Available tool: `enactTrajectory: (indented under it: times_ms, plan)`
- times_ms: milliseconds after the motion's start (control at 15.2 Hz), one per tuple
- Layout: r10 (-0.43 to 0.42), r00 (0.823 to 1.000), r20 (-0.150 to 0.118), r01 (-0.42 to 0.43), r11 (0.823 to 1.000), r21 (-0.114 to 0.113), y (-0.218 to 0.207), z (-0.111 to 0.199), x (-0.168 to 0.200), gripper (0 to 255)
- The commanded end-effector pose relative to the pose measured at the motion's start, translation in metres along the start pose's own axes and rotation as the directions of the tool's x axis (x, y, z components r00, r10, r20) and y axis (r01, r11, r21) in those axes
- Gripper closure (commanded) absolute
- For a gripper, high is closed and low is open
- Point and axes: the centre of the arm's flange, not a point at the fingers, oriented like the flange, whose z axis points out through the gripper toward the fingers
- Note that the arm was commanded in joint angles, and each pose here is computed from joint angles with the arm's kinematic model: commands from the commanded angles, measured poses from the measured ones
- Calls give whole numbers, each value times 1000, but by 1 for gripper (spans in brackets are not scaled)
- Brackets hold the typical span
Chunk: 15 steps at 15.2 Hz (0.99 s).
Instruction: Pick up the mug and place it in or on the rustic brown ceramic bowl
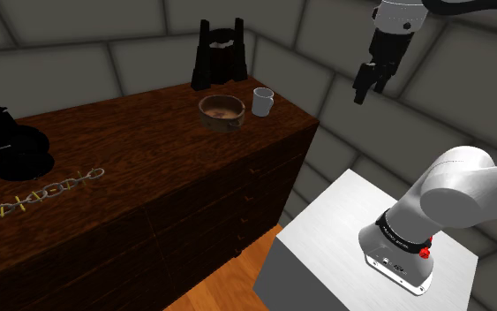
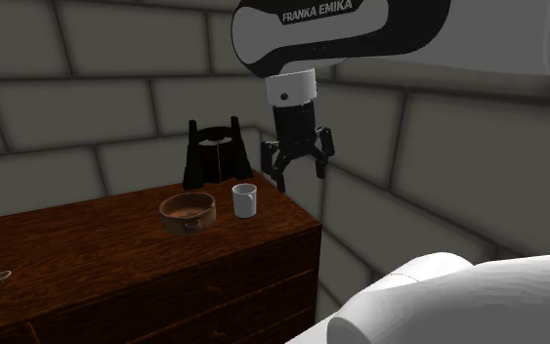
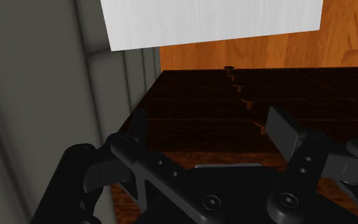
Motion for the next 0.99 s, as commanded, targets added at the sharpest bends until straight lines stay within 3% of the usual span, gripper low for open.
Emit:
enactTrajectory:
  times_ms: [0,924]
  plan:
    - [0,1000,0,0,1000,0,0,0,0,0]
    - [-15,1000,-8,16,997,72,31,62,172,0]
